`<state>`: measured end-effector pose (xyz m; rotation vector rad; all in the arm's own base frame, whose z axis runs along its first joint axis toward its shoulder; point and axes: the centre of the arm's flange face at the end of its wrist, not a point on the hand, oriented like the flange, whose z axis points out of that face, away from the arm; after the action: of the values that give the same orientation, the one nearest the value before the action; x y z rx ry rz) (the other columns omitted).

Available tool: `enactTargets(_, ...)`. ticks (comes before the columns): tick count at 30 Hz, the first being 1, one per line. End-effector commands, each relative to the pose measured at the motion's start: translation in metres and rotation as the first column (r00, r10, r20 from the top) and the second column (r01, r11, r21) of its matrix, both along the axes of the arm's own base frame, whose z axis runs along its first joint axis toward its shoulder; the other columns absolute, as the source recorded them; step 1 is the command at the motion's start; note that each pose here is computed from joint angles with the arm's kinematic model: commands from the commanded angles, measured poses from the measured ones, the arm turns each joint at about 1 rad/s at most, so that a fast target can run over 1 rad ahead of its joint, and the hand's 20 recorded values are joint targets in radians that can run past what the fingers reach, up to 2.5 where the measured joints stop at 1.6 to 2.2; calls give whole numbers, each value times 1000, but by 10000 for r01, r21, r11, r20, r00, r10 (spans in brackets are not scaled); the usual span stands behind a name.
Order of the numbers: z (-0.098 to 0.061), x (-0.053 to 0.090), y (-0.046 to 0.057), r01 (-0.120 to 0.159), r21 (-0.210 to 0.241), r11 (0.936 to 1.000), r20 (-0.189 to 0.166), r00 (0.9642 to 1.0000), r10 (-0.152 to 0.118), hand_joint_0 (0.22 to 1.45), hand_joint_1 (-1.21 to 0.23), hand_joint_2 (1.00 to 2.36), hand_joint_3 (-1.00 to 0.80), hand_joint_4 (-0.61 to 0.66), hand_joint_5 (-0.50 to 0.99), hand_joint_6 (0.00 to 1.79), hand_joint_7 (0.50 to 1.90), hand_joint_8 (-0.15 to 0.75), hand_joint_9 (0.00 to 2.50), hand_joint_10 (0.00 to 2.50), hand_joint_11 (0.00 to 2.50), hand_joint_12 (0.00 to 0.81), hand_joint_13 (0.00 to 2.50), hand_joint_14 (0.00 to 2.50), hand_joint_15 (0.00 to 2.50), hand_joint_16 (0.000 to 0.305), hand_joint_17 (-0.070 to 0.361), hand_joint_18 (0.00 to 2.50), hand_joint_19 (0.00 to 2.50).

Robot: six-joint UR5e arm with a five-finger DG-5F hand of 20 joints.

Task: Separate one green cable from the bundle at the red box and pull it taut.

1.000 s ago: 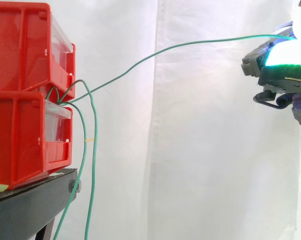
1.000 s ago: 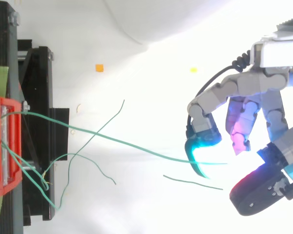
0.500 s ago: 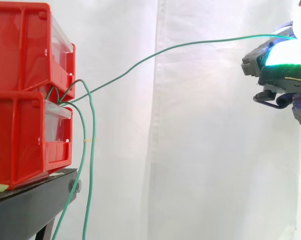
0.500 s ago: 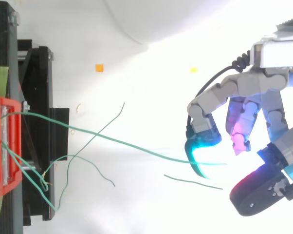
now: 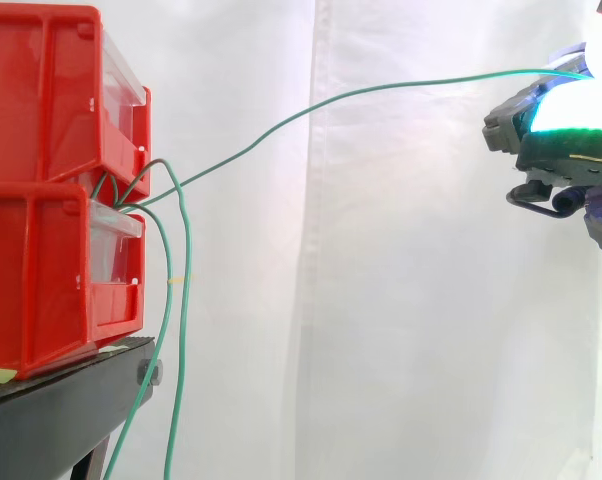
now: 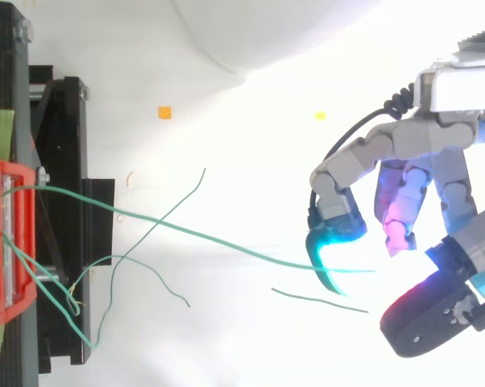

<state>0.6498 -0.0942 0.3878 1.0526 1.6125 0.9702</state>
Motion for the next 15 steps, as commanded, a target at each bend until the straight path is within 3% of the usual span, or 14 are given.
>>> enactTargets(1,0,0,-1,7,1,10000,3,10000,-7,761,-758,1019,-170,158,137,505,1352,142,1814,17,403,231,1222,18,458,38,86,838,557)
enactTargets(15,0,0,-1,7,1,10000,3,10000,-7,762,-759,1019,-169,153,138,505,1350,147,1802,16,378,232,1227,18,462,39,87,841,557)
